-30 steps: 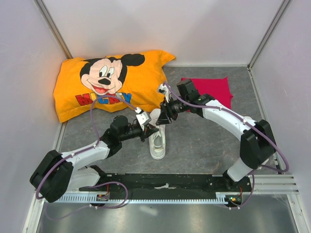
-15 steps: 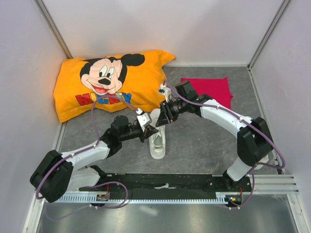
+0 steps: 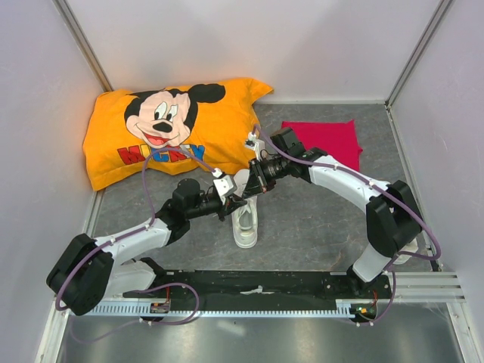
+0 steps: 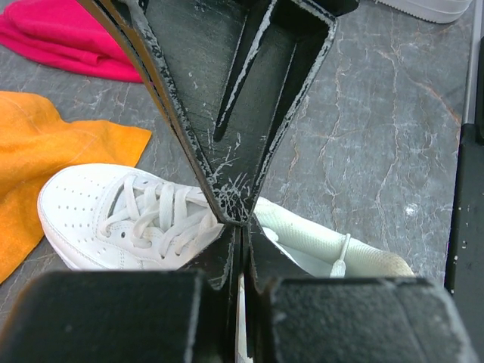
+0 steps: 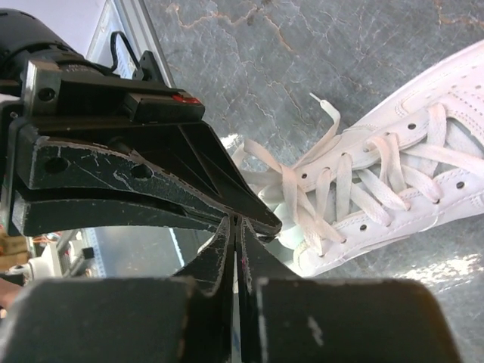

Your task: Tie the shoes

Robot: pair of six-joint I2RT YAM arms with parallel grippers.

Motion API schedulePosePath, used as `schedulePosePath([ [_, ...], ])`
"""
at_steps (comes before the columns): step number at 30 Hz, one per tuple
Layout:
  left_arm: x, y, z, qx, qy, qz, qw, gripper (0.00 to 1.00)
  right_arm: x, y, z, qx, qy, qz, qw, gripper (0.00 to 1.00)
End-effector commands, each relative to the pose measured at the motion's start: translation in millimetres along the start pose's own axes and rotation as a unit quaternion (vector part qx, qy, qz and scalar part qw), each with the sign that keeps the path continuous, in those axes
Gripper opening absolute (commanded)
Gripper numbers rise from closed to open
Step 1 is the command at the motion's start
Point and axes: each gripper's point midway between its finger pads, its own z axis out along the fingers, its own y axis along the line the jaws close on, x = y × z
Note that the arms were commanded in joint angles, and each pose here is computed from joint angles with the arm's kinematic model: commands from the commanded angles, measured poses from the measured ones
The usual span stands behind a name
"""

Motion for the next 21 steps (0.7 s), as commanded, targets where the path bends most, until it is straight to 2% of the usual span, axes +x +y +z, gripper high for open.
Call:
schedulePosePath([
  [1,-20,6,1,-0.002,-0.019,0.036,0.999,0.13,-6,3,0,0.004,-0.014,0.003,1.000,0.00],
  [3,-23,6,-3,-0.009,-0.022,0.042,0.999,0.23,-7,4,0,0.005,-0.018,0.012,1.000,0.00],
  [4,-24,9,-5,-0.020,-0.022,0.046,0.998,0.35,-8,4,0,0.007,-0.019,0.018,1.000,0.00],
  [7,-28,13,-14,-0.044,-0.029,0.056,0.997,0.55,-8,2,1,0.012,-0.028,0.047,0.998,0.00],
  [10,-33,14,-22,-0.057,-0.038,0.068,0.995,0.64,-8,3,1,0.010,-0.031,0.069,0.997,0.00],
  [15,-37,12,-25,-0.059,-0.047,0.092,0.993,0.67,-10,3,4,0.006,-0.035,0.113,0.993,0.00],
  [21,-41,14,-20,-0.070,-0.051,0.123,0.989,0.62,-18,2,9,-0.003,-0.041,0.144,0.989,0.00],
])
